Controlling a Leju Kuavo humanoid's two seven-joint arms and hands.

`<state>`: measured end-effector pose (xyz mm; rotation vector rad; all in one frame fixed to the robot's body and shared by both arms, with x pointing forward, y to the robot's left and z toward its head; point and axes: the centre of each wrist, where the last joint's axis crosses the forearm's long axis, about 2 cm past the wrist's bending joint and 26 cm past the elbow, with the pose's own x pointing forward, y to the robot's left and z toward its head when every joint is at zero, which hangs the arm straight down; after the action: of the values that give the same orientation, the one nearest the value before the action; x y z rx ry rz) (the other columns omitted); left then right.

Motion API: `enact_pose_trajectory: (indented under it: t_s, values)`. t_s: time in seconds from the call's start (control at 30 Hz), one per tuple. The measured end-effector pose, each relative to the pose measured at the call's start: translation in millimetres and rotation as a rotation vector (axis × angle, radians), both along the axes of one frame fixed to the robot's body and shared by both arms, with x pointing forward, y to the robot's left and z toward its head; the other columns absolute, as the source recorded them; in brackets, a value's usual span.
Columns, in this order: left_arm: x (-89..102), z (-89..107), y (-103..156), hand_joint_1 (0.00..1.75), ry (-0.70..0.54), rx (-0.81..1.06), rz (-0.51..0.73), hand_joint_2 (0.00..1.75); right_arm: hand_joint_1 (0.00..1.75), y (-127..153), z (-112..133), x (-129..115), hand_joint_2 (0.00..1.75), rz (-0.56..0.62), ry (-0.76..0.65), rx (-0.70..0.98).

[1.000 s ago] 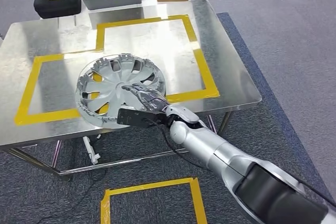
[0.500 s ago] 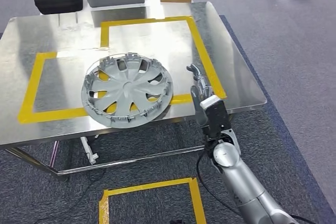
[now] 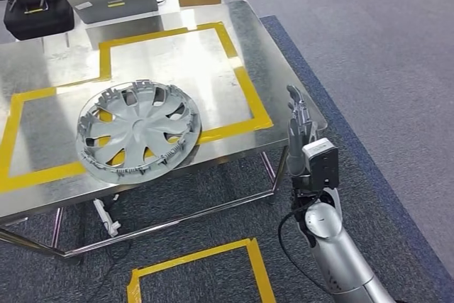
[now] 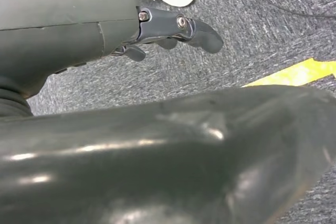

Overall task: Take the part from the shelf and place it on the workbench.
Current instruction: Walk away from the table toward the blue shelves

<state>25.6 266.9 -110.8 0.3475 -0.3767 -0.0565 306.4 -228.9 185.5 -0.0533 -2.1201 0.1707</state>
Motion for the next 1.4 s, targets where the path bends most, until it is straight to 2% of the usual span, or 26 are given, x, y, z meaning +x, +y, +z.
enact_pose_trajectory:
  t_s: [0.23, 0.37, 0.93, 1.4]
  values:
    - [2.3, 0.3, 0, 0.0, -0.007, 0.006, 0.026, 0.0, 0.0, -2, 2, -2, 0.0, 0.002, -0.017, -0.007]
    - [3.9, 0.5, 0, 0.0, -0.007, 0.014, 0.054, 1.75, 0.0, -7, 2, -4, 0.0, 0.017, -0.035, -0.048]
    - [4.0, 0.7, 0, 0.0, 0.011, 0.041, 0.055, 1.75, 0.0, -9, -4, -12, 0.0, 0.176, -0.031, -0.217]
    - [6.7, 0.9, 3, 0.0, 0.009, 0.057, 0.044, 1.75, 0.0, -14, -7, -13, 0.0, 0.22, -0.026, -0.285]
